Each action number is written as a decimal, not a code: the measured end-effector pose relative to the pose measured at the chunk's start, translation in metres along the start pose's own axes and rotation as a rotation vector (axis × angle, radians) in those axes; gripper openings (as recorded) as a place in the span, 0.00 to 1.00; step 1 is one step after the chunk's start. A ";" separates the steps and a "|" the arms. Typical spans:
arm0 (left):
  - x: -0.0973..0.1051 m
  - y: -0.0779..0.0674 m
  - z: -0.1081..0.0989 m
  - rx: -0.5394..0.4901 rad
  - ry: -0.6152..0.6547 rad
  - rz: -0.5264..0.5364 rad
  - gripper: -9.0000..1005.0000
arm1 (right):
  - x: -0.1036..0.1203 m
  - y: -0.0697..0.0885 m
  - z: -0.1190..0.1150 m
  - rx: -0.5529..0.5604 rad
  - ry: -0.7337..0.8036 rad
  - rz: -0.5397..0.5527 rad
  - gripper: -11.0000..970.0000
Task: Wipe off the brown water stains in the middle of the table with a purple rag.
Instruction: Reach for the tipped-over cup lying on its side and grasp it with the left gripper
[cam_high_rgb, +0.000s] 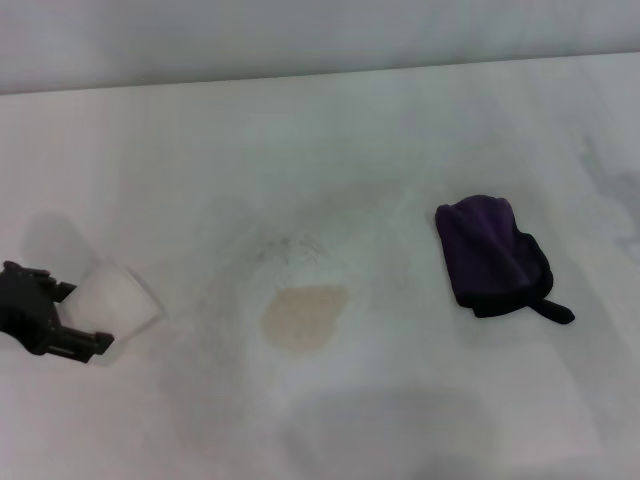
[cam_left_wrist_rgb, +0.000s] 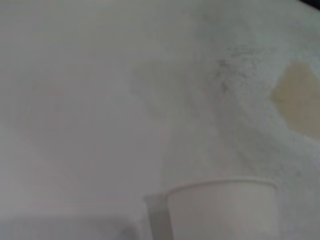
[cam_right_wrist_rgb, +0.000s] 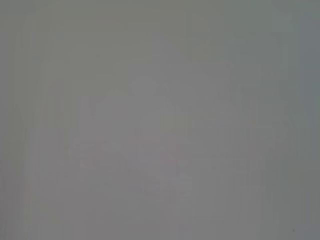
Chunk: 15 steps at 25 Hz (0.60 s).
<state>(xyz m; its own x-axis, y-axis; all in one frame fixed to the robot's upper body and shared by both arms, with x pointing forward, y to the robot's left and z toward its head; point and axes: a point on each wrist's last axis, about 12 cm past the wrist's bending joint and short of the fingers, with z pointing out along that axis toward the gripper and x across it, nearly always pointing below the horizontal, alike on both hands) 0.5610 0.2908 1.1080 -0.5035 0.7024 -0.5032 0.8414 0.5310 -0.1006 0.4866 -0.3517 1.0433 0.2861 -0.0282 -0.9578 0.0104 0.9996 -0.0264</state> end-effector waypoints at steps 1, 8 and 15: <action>-0.001 -0.001 0.002 -0.004 -0.005 0.011 0.87 | 0.000 0.000 0.000 0.000 0.000 0.000 0.87; -0.003 -0.001 0.015 -0.028 -0.015 0.073 0.87 | 0.000 0.000 0.000 0.000 0.004 0.001 0.87; -0.009 -0.005 0.025 -0.038 -0.007 0.113 0.87 | 0.001 0.000 -0.002 0.003 0.009 0.002 0.87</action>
<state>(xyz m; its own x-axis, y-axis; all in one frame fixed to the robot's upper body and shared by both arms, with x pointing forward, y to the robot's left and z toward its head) 0.5666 0.2702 1.0918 -0.4039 0.7556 -0.5157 0.8847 0.4660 -0.0102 0.4853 -0.3519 1.0418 0.2778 -0.0258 -0.9603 0.0123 0.9997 -0.0233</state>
